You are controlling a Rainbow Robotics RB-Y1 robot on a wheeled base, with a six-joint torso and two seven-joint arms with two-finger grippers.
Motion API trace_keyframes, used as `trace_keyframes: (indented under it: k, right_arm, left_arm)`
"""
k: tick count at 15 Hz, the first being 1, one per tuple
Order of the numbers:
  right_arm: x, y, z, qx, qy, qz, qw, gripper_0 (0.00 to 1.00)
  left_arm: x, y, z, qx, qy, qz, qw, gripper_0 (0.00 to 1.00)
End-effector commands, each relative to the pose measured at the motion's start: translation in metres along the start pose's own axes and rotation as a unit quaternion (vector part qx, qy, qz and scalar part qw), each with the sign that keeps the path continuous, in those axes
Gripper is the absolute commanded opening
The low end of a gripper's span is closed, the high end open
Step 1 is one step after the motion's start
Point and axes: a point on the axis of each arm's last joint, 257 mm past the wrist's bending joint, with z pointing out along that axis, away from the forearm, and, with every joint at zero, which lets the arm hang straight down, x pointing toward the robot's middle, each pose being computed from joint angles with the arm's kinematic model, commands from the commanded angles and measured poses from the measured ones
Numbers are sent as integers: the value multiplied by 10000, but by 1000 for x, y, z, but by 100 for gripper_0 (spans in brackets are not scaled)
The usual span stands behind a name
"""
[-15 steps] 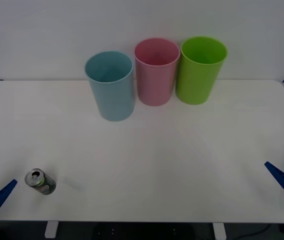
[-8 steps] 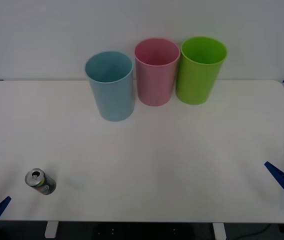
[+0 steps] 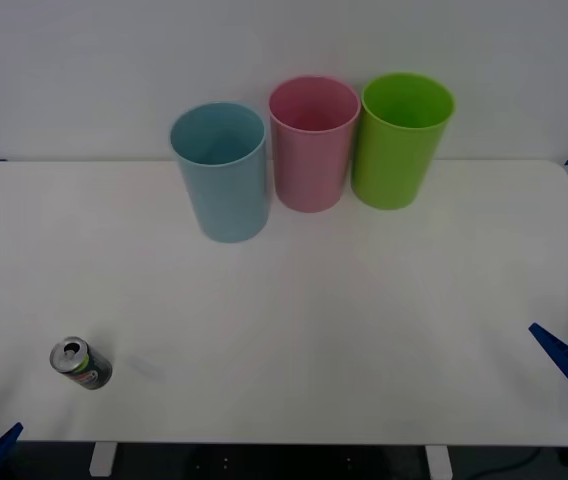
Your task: Grasp the object on the table and drop it into the matching bin: aluminum can to the light blue bin, PET bottle to the pink bin.
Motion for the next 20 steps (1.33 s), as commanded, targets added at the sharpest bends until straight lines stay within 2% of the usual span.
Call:
trace_keyframes:
  k: [1, 4, 6, 7, 14, 19, 20]
  right_arm:
    - [0, 0, 0, 0, 0, 0, 10000, 100]
    - [0, 0, 0, 0, 0, 0, 10000, 100]
    - [0, 0, 0, 0, 0, 0, 10000, 100]
    - [0, 0, 0, 0, 0, 0, 10000, 100]
    - [0, 0, 0, 0, 0, 0, 10000, 100]
    - [0, 0, 0, 0, 0, 0, 10000, 100]
    - [0, 0, 0, 0, 0, 0, 10000, 100]
  left_arm:
    - [13, 3, 5, -135, 93, -79, 9998, 100]
    - [23, 3, 11, -200, 145, -196, 9995, 100]
    - [28, 4, 22, -191, 60, -325, 9993, 100]
    - [31, 5, 29, -183, -7, -317, 9993, 100]
    - [47, 3, 73, -107, -318, -21, 9994, 100]
    - [42, 1, 96, -66, -503, 67, 9987, 100]
    - [41, 1, 100, -94, -550, 276, 9981, 100]
